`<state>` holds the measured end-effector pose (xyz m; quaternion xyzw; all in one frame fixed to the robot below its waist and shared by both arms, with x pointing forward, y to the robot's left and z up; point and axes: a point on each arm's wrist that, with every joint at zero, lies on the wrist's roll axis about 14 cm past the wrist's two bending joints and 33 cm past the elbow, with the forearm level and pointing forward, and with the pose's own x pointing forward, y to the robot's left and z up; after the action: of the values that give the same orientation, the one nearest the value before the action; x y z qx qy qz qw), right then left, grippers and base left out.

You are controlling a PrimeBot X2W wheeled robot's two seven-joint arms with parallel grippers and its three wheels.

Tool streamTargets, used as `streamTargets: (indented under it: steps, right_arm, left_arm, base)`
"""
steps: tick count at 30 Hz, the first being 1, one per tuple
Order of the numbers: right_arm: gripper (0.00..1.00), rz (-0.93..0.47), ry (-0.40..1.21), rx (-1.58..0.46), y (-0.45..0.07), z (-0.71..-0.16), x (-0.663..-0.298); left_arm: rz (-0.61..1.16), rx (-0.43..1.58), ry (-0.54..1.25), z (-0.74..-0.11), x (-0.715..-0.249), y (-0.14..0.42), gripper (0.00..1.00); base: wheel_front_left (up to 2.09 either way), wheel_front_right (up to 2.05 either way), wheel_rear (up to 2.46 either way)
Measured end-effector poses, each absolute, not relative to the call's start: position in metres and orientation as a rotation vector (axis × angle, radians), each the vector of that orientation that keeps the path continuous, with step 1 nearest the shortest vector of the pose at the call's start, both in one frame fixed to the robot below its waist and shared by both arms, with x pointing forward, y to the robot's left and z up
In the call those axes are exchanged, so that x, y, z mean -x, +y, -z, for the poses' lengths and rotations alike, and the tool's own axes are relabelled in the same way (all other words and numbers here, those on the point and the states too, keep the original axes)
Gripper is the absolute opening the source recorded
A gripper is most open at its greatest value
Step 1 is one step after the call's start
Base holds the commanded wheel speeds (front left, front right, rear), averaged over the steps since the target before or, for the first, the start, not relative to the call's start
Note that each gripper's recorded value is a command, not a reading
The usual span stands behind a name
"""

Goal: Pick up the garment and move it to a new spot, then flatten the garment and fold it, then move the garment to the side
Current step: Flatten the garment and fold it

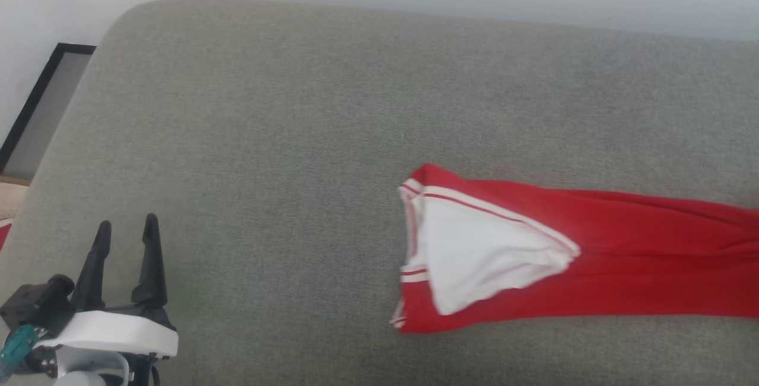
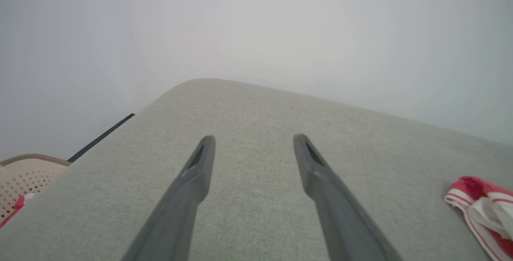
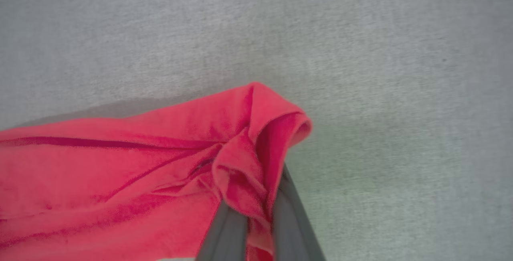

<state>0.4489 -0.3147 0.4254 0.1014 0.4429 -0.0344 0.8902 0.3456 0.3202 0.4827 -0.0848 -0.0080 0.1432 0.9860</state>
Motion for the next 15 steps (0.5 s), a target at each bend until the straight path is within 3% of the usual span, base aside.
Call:
streamTargets:
  steps: [8, 15]
  right_arm:
    - [0.0, 0.135, 0.918, -0.195, -0.338, -0.43, -0.446]
    - [0.0, -0.04, 0.907, -0.185, -0.289, -0.447, -0.448]
  left_arm:
    - [-0.251, 0.176, -0.028, -0.486, -0.357, 0.31, 1.0]
    - [-0.233, 0.178, -0.05, -0.493, -0.361, 0.305, 1.0]
  base:
    - [0.0, 0.0, 0.0]
    - [0.0, 0.0, 0.0]
